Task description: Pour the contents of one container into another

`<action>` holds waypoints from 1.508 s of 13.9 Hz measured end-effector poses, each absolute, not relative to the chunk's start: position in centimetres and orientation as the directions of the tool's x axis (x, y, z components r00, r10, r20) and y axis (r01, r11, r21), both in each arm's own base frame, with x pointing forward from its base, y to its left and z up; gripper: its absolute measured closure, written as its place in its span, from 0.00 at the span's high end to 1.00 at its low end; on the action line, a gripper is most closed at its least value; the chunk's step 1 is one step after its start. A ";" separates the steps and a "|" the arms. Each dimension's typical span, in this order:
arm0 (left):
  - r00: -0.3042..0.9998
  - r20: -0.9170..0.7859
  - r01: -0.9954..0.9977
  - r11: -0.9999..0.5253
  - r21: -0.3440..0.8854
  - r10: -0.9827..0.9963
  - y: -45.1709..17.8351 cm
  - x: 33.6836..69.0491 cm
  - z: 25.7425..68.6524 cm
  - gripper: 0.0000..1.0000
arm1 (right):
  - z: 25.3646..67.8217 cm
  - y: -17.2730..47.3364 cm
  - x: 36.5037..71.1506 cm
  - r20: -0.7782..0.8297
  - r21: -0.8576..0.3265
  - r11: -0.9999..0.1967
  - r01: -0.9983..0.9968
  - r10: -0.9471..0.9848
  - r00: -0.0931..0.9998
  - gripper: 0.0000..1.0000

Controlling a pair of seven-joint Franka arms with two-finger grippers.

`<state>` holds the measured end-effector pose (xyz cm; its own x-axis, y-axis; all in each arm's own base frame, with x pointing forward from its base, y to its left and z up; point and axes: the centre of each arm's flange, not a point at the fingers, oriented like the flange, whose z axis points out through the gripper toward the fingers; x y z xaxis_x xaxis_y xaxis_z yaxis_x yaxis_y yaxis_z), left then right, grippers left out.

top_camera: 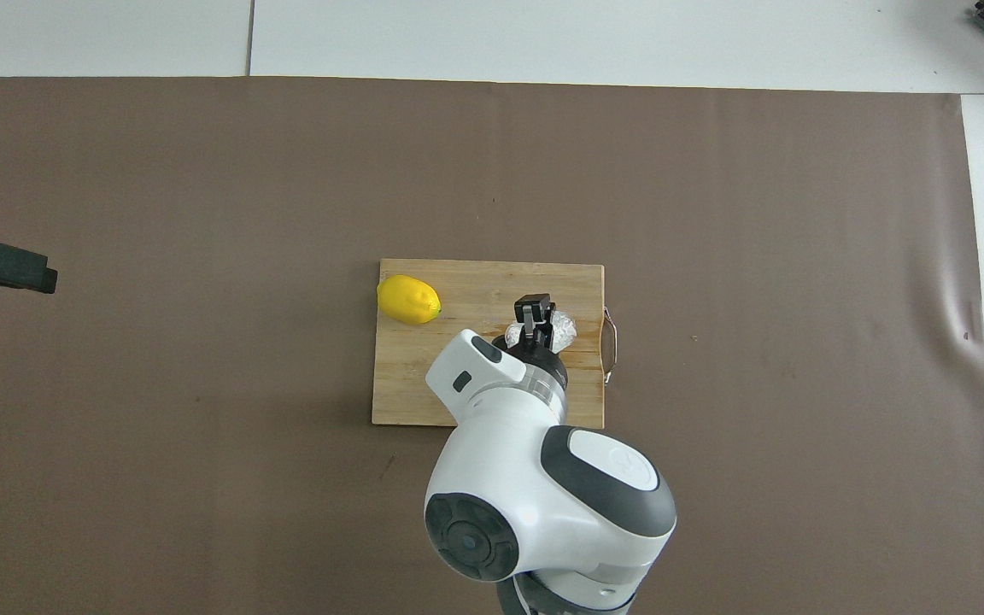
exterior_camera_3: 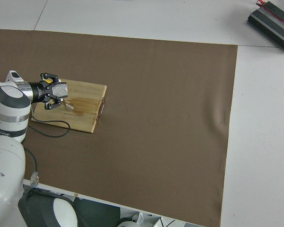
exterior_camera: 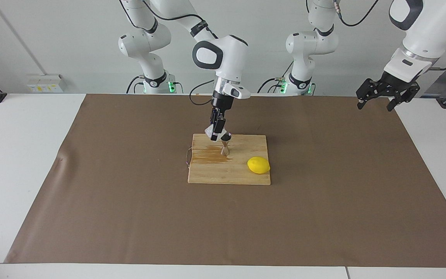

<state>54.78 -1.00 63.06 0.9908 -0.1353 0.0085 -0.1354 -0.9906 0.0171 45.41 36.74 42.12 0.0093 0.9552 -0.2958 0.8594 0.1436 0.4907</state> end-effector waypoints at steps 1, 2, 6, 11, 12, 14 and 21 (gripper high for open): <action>0.991 0.008 -0.135 -0.991 0.017 -0.135 -1.0 54.8 63.1 1.00 | 42.1 36.7 45.4 -0.295 0.491 0.142 0.859 0.955 0.011 0.52; 0.991 0.008 -0.135 -0.991 0.017 -0.135 -1.0 54.8 63.1 1.00 | 42.1 36.7 45.4 -0.290 0.494 0.133 0.859 0.957 0.019 0.52; 0.991 0.008 -0.135 -0.991 0.017 -0.135 -1.0 54.8 63.1 1.00 | 42.3 36.7 45.5 -0.276 0.503 0.108 0.857 0.960 0.041 0.52; 0.991 0.008 -0.135 -0.991 0.017 -0.135 -1.0 54.8 63.1 1.00 | 42.5 36.8 45.6 -0.256 0.505 0.080 0.860 0.965 0.061 0.52; 0.991 0.008 -0.135 -0.991 0.017 -0.135 -1.0 54.8 63.1 1.00 | 42.6 36.8 45.6 -0.252 0.505 0.076 0.860 0.966 0.063 0.52; 0.991 0.008 -0.135 -0.991 0.017 -0.135 -1.0 54.8 63.1 1.00 | 42.7 36.9 45.6 -0.235 0.497 0.056 0.866 0.969 0.072 0.52; 0.991 0.008 -0.135 -0.991 0.017 -0.135 -1.0 54.8 63.1 1.00 | 43.1 37.0 45.5 -0.167 0.452 -0.029 0.892 0.979 0.117 0.52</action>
<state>54.78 -1.00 63.06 0.9908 -0.1353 0.0085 -0.1354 -0.9906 0.0171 45.54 37.01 43.08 0.1167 0.9791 -0.1666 0.8918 -0.0294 0.4516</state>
